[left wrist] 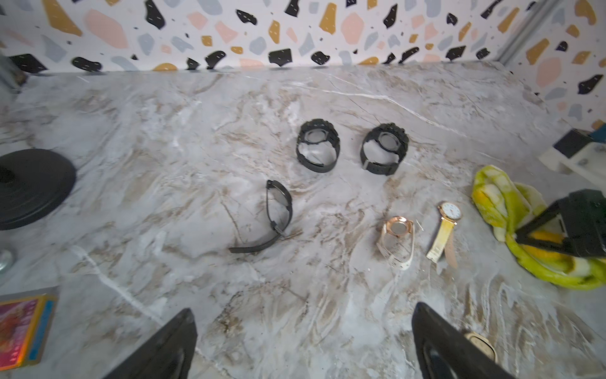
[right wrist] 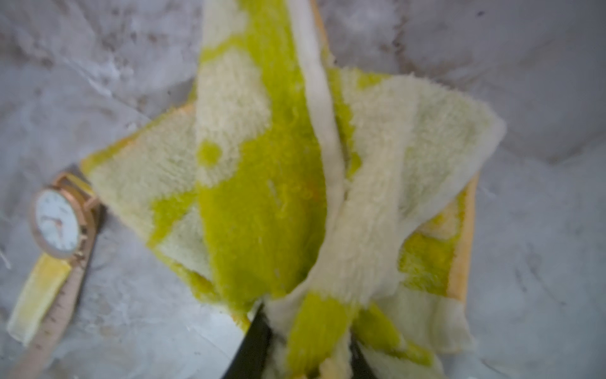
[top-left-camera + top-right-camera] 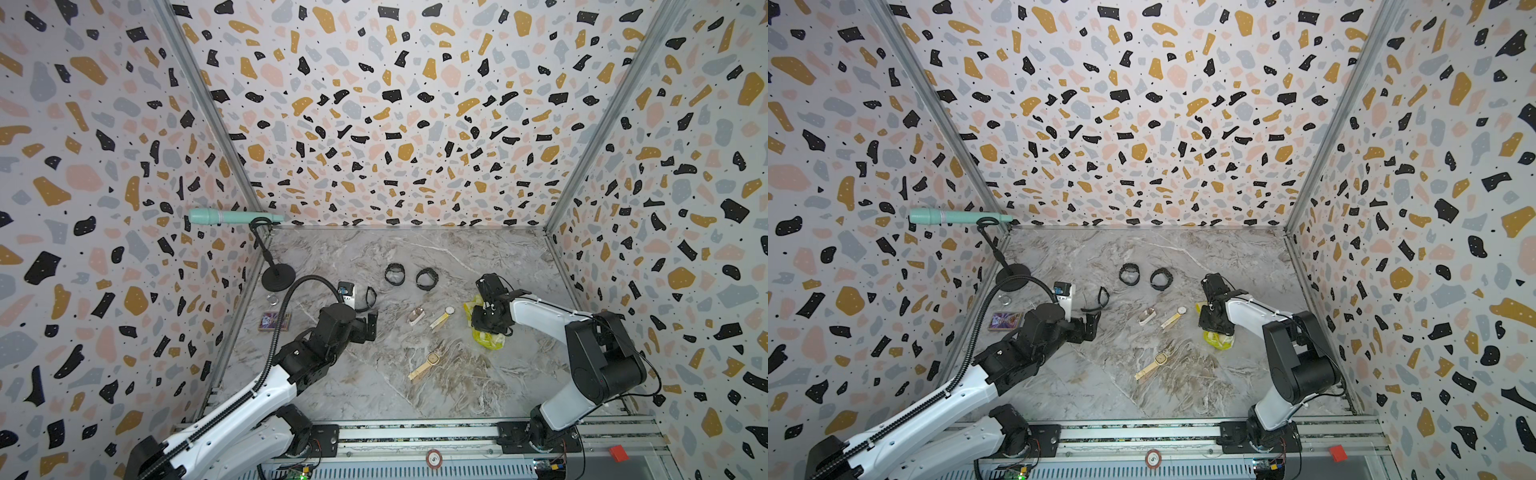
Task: Wipe the watch dial
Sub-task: Place the cleaning item at the center of the board.
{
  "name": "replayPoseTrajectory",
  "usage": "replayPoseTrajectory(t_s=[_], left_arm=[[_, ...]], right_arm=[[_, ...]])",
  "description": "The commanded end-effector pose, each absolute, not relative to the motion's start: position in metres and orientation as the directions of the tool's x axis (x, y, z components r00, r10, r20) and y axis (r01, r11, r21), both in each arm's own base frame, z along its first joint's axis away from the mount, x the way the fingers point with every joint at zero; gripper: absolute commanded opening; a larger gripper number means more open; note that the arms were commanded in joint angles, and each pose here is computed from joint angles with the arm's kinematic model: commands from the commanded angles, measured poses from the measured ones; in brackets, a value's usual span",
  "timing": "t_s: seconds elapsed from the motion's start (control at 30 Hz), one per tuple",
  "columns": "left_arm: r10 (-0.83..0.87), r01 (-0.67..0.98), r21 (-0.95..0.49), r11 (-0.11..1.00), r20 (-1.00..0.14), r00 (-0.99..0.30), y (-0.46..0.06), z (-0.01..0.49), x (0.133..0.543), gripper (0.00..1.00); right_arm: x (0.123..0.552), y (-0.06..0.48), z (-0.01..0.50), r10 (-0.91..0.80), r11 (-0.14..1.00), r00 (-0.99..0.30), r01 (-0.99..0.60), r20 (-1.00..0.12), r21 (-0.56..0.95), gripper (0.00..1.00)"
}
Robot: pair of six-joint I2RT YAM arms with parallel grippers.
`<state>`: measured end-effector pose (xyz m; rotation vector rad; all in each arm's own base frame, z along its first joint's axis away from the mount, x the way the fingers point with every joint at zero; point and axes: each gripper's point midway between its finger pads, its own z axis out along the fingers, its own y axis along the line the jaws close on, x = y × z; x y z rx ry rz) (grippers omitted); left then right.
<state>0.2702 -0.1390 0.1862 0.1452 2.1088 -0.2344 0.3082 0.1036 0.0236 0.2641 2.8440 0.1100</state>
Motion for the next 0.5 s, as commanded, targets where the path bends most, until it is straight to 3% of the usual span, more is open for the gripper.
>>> replayPoseTrajectory(t_s=[0.0, 0.3, 0.47], left_arm=[[-0.015, 0.089, -0.069, 0.994, -0.863, -0.505, -0.114, 0.184, 0.271, 1.00], [-0.073, -0.102, -0.035, 0.994, -0.916, -0.394, -0.070, 0.210, 0.276, 0.99], [-0.069, -0.154, -0.013, 0.988, -0.931, -0.359, -0.054, 0.220, 0.281, 0.99]], right_arm=[[0.308, 0.090, 0.021, 0.202, 0.979, -0.941, 0.193, -0.272, 0.058, 0.01], [0.380, 0.073, 0.128, 0.229, 0.973, -0.834, 0.188, -0.502, 0.131, 0.00], [0.427, 0.058, 0.152, 0.246, 0.969, -0.787, 0.182, -0.566, 0.168, 0.00]])
